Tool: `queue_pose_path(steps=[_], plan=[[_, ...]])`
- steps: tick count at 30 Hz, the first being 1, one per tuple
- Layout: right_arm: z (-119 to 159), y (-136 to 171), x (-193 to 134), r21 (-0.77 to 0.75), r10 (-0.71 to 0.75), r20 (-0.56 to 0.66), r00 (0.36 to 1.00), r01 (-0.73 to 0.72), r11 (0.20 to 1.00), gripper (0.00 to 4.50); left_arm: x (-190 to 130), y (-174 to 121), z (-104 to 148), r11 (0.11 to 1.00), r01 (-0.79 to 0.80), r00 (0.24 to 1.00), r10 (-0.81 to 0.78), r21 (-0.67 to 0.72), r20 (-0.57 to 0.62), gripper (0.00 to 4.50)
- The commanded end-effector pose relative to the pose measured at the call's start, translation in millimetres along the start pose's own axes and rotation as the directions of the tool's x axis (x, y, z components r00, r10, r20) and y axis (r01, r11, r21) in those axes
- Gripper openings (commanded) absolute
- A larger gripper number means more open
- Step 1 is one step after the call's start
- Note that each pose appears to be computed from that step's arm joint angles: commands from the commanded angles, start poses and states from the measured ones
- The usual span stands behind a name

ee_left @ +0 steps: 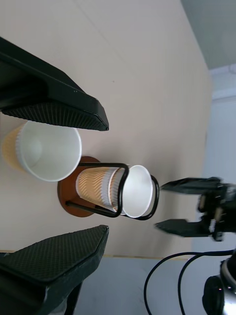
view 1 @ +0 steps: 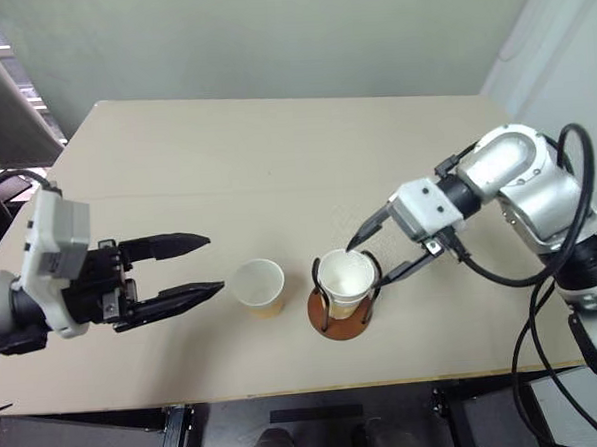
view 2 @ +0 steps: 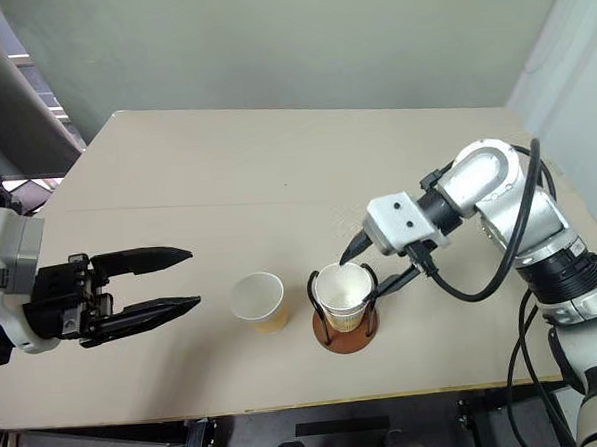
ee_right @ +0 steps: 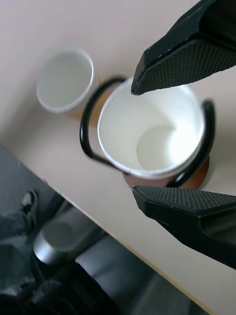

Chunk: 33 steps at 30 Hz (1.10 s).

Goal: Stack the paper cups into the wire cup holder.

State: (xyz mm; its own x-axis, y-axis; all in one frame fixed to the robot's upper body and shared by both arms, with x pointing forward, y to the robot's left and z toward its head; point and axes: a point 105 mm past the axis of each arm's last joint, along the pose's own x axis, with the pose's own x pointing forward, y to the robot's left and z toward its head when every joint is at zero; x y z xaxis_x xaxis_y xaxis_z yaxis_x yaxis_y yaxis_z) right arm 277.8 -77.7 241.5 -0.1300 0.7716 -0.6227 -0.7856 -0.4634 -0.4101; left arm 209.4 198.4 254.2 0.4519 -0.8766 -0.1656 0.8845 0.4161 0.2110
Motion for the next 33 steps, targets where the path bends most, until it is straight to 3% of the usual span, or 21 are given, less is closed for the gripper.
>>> queue_pose_path(steps=[1, 6, 12, 23, 33], plan=[[26, -11, -43, 0.028, -0.139, 0.126, 0.982, 0.136, 0.99, 2.89, -3, -4, 4, 0.999, -0.003, 1.0, 0.003, 0.047, 0.005, 3.27], [42, -8, -83, 0.171, -0.297, 0.322, 0.899, 0.254, 0.952, 2.89, 5, -6, -15, 1.0, 0.023, 0.999, -0.022, 0.017, -0.029, 3.27], [53, 4, -106, 0.312, -0.422, 0.442, 0.791, 0.306, 0.9, 2.89, 24, -5, -39, 0.997, 0.079, 0.992, -0.076, 0.023, -0.102, 3.27], [22, 46, -128, 0.477, -0.648, 0.245, 0.721, 0.493, 0.728, 2.89, 52, 9, -71, 0.983, 0.154, 0.961, -0.124, 0.105, -0.247, 3.27], [48, 56, -122, 0.427, -0.655, 0.28, 0.702, 0.52, 0.739, 2.89, 69, 21, -91, 0.959, 0.229, 0.924, -0.16, 0.167, -0.347, 3.27]])
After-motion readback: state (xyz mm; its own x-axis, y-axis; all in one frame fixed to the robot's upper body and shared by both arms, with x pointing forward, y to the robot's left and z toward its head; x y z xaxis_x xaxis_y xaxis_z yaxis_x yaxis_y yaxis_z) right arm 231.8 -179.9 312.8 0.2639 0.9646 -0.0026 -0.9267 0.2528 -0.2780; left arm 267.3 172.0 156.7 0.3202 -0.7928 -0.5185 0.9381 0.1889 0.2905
